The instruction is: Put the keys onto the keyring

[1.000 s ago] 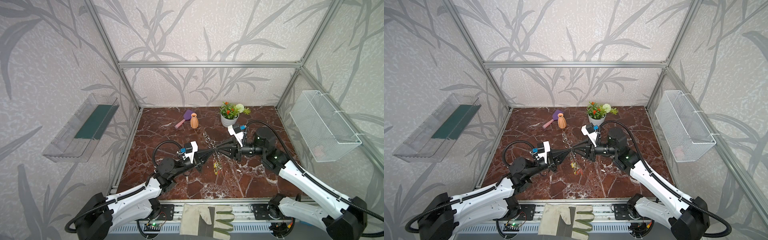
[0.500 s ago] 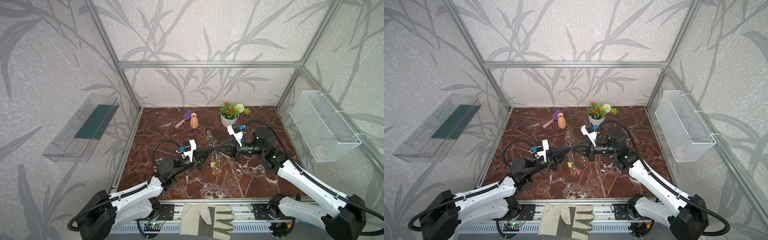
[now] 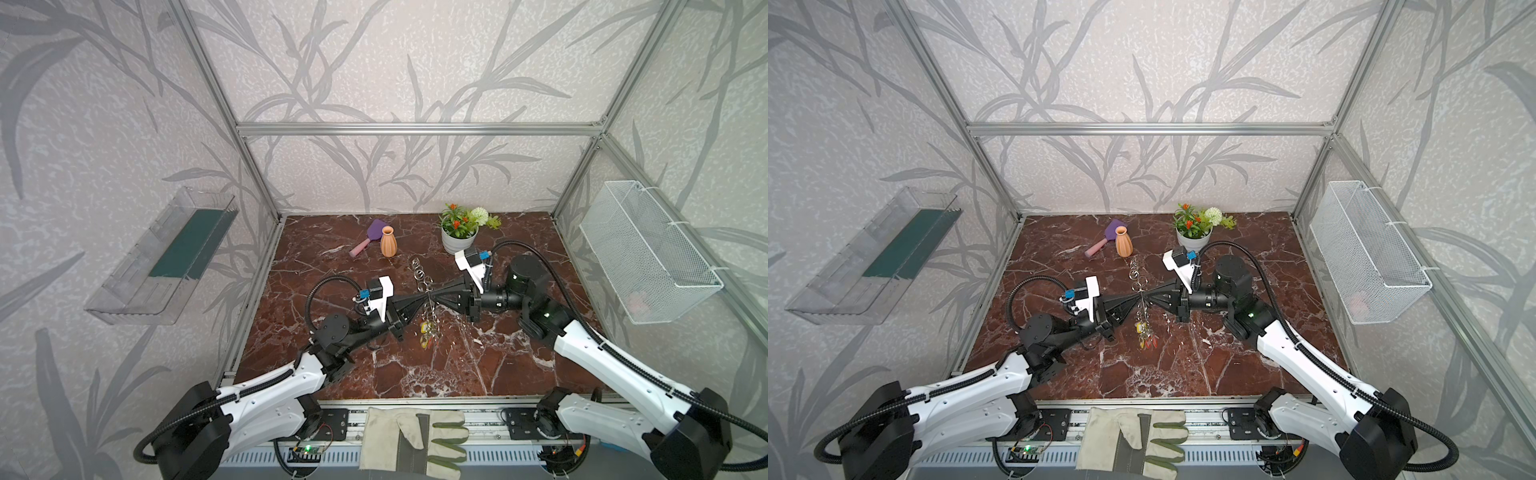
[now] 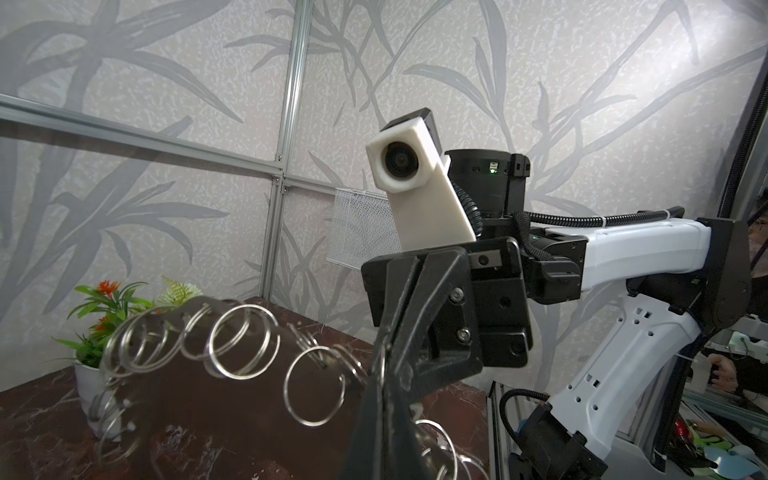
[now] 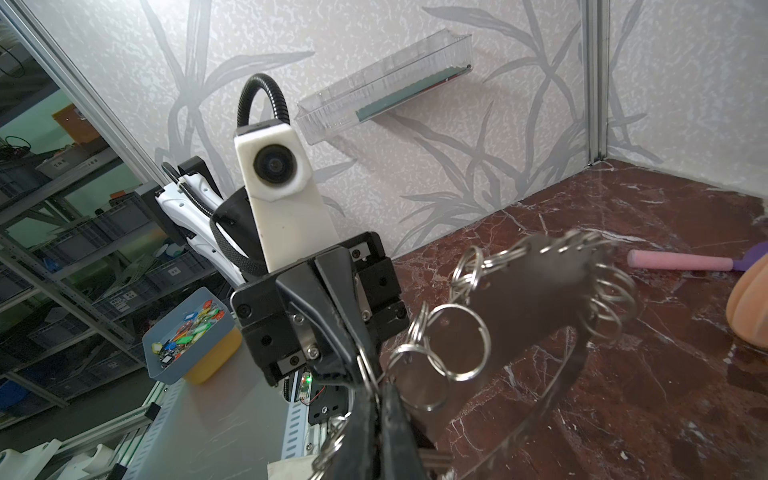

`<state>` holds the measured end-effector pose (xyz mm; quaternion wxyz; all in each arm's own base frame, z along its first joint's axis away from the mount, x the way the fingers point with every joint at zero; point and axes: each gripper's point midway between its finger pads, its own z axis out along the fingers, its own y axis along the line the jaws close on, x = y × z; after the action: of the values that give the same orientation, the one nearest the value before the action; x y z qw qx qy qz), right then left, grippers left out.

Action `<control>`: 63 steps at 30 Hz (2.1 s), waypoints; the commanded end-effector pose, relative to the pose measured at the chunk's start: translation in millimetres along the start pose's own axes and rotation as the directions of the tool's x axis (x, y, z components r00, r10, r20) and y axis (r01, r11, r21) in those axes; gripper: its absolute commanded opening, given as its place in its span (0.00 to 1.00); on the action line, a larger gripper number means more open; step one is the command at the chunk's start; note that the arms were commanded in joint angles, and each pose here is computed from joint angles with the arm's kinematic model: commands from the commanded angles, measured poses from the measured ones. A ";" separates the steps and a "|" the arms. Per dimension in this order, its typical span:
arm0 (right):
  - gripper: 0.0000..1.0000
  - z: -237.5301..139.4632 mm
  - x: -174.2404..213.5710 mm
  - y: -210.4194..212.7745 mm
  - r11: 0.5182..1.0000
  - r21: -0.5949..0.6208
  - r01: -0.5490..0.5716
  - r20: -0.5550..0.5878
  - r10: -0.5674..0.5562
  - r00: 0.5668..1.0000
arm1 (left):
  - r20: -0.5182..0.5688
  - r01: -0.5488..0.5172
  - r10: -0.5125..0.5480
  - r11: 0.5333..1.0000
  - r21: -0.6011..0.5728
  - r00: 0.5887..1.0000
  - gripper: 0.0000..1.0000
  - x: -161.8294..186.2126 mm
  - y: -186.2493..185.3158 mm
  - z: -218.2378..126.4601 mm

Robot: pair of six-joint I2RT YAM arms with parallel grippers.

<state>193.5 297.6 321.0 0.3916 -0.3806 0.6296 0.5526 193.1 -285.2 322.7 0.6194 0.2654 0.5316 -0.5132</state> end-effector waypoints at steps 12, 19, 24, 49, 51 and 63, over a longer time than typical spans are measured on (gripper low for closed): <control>0.00 -4.3 3.4 2.8 0.997 0.061 0.038 -0.049 -0.036 0.998 | -0.366 -0.043 -0.009 0.990 -0.132 0.931 0.24 13.8 2.7 -30.0; 0.00 -4.7 4.8 5.4 0.997 0.064 0.048 -0.059 -0.044 0.997 | -0.536 -0.085 0.045 0.995 -0.051 0.843 0.32 8.1 -5.4 -42.8; 0.00 -5.1 5.6 7.7 0.997 0.059 0.058 -0.066 -0.054 0.996 | -0.593 -0.103 0.144 0.989 0.102 0.792 0.37 -0.2 -13.4 -45.6; 0.00 -0.5 15.1 22.3 0.997 -0.023 0.077 -0.123 -0.079 0.989 | -0.650 0.016 0.246 0.929 0.370 0.719 0.32 3.7 -21.3 -3.7; 0.00 -0.8 14.5 23.0 0.996 -0.024 0.081 -0.121 -0.083 0.989 | -0.655 0.023 0.243 0.929 0.370 0.716 0.31 5.4 -21.1 -4.5; 0.00 -1.2 14.2 23.8 0.996 -0.027 0.084 -0.115 -0.086 0.990 | -0.670 0.089 0.219 0.916 0.392 0.709 0.15 12.3 -28.2 -4.1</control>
<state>169.8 297.4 294.1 0.3453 -0.4284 0.6588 0.5131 174.3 -291.4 307.0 0.3287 0.5629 0.6258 -0.4284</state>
